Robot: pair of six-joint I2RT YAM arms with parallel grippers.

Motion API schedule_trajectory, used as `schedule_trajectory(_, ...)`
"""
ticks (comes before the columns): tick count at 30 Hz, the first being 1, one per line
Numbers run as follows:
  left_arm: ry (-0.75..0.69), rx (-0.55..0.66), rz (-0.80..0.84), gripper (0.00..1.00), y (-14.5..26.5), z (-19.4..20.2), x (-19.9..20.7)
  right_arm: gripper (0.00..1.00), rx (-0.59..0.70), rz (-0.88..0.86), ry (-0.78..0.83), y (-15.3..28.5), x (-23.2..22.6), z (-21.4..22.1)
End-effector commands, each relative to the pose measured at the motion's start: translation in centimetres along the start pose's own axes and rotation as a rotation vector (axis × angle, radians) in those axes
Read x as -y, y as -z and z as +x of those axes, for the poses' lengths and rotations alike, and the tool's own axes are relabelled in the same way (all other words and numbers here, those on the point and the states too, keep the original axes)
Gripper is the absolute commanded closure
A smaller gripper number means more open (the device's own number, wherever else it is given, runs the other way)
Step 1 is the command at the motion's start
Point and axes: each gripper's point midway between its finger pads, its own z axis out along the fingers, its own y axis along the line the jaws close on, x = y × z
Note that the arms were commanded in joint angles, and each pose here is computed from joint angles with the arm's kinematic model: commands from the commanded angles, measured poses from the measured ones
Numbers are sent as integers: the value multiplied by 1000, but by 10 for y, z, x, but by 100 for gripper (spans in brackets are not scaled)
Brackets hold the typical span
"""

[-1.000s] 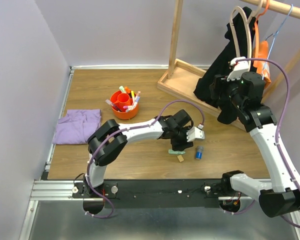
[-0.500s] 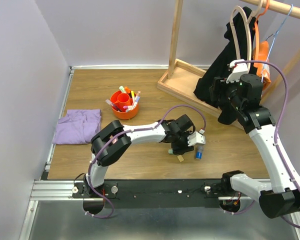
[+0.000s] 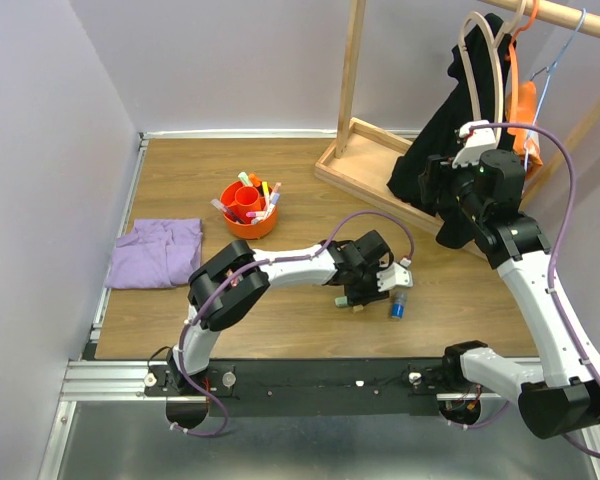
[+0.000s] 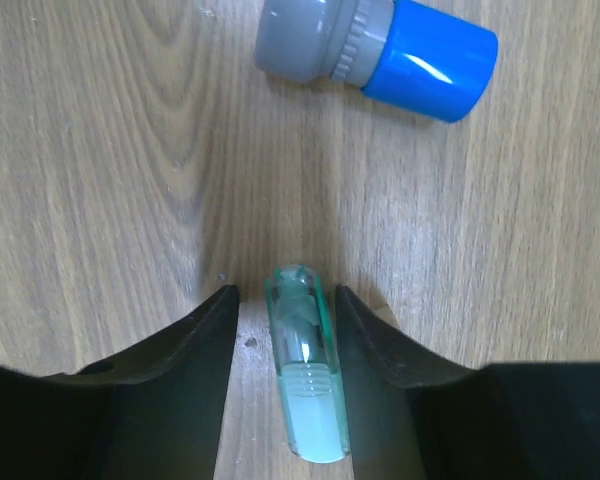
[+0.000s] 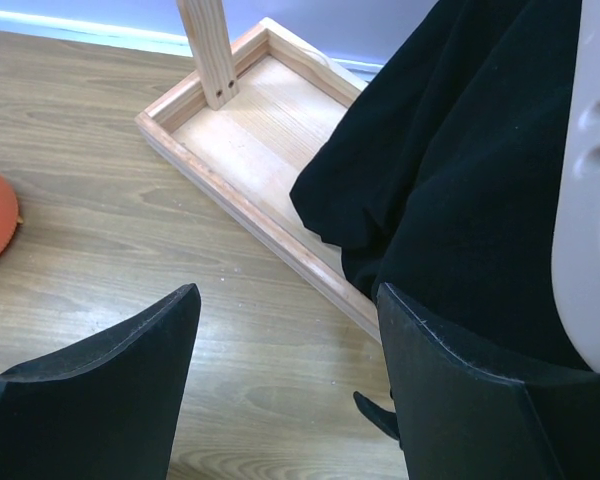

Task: Sort the stationery into containers
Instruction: Pick up the stationery from the center of the board, then place the stationery in the storage box.

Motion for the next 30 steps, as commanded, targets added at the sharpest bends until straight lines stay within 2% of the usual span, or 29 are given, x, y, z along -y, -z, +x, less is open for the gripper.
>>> schedule_trajectory(1, 40, -111, 14, 53, -16, 25, 7, 21, 25, 21, -16, 4, 5, -4)
schedule_trajectory(2, 41, -114, 15, 56, -16, 26, 7, 21, 25, 21, -14, 5, 5, -3)
schedule_trajectory(3, 42, -113, 16, 67, -15, 26, 8, 21, 28, 26, -17, 5, 6, -4)
schedule_trajectory(5, 49, -123, 22, 80, -12, 29, 10, 21, 32, 27, -15, 6, 7, -5)
schedule_trajectory(6, 46, -129, 28, 90, -7, 30, 12, 21, 32, 27, -17, 6, 7, -5)
schedule_trajectory(9, 50, -97, 15, 100, 15, 20, 9, 21, 32, 27, -17, 5, 7, -7)
schedule_trajectory(13, 68, -3, -6, 100, 63, -3, -3, 21, 28, 15, -17, 0, 5, -9)
schedule_trajectory(16, 61, 130, -35, 100, 114, -38, -18, 21, 29, 3, -16, -4, 3, -13)
schedule_trajectory(20, 90, 369, -111, 100, 192, -82, -52, 21, 9, -26, -1, -14, -2, -13)
schedule_trajectory(21, 143, 442, -104, 100, 213, -83, -66, 21, 13, -33, 8, -15, -3, -17)
schedule_trajectory(22, 117, 557, -134, 100, 242, -100, -74, 21, 12, -33, 11, -16, -3, -18)
schedule_trajectory(24, 134, 668, -157, 100, 269, -100, -88, 22, 0, -31, 28, -25, -2, -18)
schedule_trajectory(25, 126, 786, -259, 100, 309, -106, -109, 22, 5, -59, 31, -28, -7, -22)
schedule_trajectory(27, 154, 855, -334, 100, 327, -91, -128, 22, 1, -68, 42, -38, -8, -23)
schedule_trajectory(28, 108, 942, -469, 100, 365, -90, -146, 22, 11, -75, 47, -39, -10, -28)
schedule_trajectory(30, 127, 973, -586, 100, 372, -66, -162, 23, 4, -80, 52, -49, -10, -27)
